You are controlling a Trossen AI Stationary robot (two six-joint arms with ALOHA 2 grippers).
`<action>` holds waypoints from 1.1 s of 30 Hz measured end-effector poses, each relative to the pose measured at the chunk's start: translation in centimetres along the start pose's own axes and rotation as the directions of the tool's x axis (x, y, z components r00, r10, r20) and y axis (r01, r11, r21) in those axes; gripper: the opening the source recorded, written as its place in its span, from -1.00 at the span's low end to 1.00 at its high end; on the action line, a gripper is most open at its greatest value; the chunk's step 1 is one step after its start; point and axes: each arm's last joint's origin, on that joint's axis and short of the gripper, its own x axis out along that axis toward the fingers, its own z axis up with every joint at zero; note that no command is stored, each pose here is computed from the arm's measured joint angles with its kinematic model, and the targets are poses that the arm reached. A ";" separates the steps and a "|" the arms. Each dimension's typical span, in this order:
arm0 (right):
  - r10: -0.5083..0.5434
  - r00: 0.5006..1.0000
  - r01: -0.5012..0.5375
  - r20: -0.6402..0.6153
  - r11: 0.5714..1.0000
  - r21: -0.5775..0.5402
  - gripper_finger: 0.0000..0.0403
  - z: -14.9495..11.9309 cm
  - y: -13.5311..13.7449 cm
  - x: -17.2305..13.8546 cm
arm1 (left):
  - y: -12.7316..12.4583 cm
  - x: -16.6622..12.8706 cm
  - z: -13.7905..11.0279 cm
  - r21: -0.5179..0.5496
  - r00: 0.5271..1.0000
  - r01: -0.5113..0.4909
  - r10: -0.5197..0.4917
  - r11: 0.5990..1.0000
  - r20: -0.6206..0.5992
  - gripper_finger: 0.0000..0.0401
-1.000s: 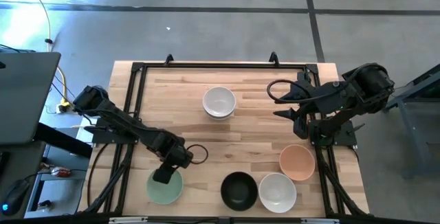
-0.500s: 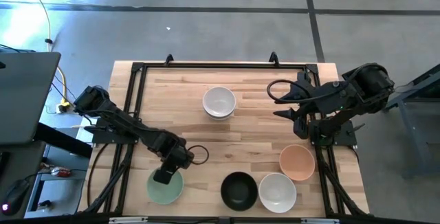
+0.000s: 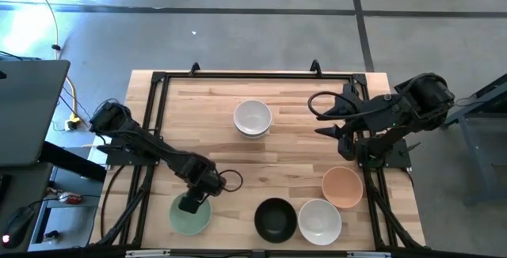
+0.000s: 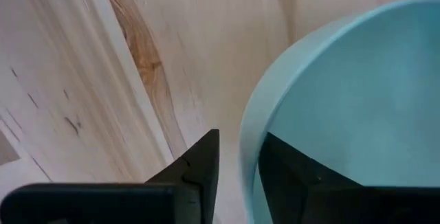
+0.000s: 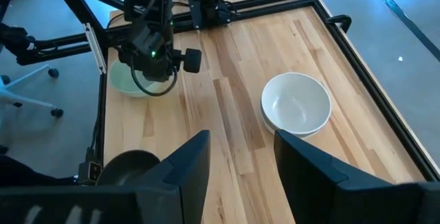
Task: Nest bowls inside each other
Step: Stack the light green bowl on the white bowl
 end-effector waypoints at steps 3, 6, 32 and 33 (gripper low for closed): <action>0.009 1.000 -0.009 -0.001 1.000 -0.004 -0.24 -0.1 0.2 -0.1 | 0.1 0.5 0.1 0.004 1.000 -0.003 0.003 1.000 -0.014 -0.62; 0.010 1.000 -0.010 0.002 1.000 0.005 -0.24 -0.2 0.4 -0.2 | 0.2 0.5 0.2 0.014 1.000 -0.001 0.001 1.000 -0.015 -0.82; -0.027 0.999 0.027 0.037 1.000 -0.011 -0.24 -1.1 1.7 -1.1 | 10.2 -11.9 3.1 -0.176 0.970 -0.185 0.209 0.967 0.128 -1.00; -0.027 0.999 0.027 0.037 1.000 -0.012 -0.24 -1.1 1.7 -1.1 | 10.8 -12.7 3.1 -0.195 0.962 -0.201 0.231 0.960 0.146 -1.00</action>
